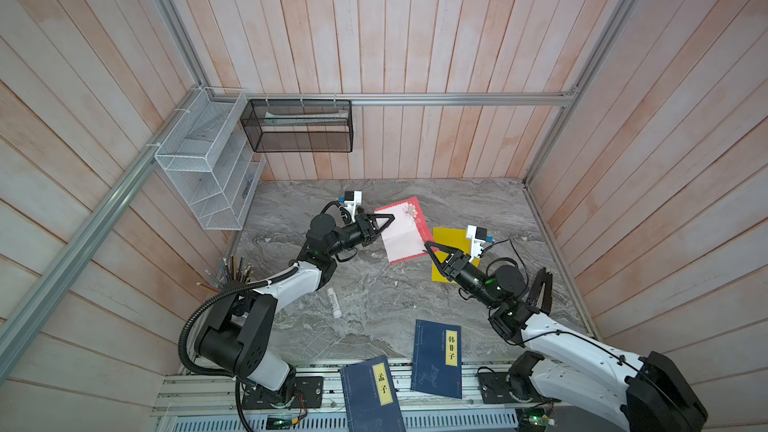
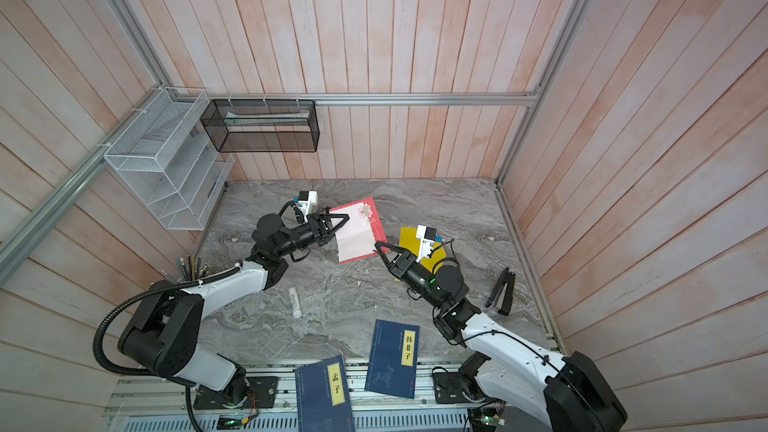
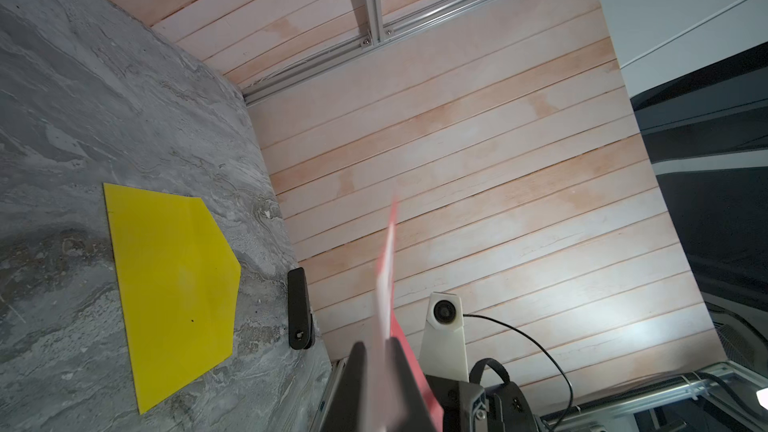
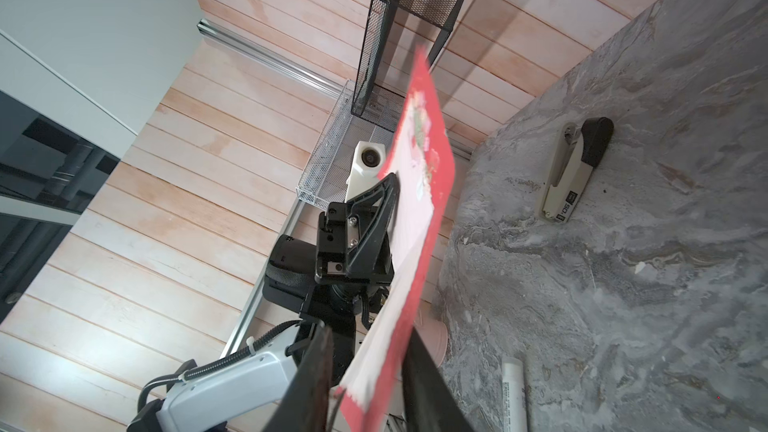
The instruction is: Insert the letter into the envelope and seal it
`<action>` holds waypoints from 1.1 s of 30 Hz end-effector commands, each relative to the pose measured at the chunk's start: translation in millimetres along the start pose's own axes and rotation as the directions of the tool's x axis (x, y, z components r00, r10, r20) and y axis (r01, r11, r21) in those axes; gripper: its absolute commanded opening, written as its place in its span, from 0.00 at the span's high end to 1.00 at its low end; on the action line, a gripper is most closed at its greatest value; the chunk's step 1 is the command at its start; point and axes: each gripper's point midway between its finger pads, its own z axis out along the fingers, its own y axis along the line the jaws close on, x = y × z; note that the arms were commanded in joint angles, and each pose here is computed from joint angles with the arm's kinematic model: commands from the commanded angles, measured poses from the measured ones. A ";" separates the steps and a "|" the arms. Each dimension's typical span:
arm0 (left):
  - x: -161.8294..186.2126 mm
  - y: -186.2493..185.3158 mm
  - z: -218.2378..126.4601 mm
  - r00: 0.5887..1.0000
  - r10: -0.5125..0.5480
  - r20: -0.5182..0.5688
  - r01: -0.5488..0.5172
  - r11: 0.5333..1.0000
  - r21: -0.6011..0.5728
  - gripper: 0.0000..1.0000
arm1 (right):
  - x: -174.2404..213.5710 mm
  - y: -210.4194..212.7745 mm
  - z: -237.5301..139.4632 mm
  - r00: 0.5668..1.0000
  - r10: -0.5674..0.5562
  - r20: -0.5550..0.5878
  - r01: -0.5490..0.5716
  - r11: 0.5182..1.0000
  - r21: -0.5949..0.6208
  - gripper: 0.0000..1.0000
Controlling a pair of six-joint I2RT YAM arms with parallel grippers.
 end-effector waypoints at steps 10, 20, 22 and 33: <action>-19.2 -27.1 -11.5 0.996 0.084 0.041 -0.081 0.995 -0.062 1.00 | -9.1 -15.0 -24.2 0.936 -0.352 0.007 0.347 0.926 0.149 0.33; -37.9 -55.3 -21.3 0.986 0.057 0.157 -0.059 0.998 0.007 1.00 | -1.5 -60.7 -39.3 0.959 -0.282 0.030 0.266 0.932 0.245 0.36; -39.3 -59.1 -20.9 0.985 0.050 0.165 -0.054 0.998 0.021 1.00 | 1.8 -68.4 -37.0 0.963 -0.269 0.020 0.255 0.932 0.257 0.37; -24.6 -56.8 -8.1 0.990 0.005 0.144 -0.014 0.998 0.059 1.00 | 21.0 -61.5 21.0 0.981 -0.189 -0.044 0.193 0.970 0.146 0.45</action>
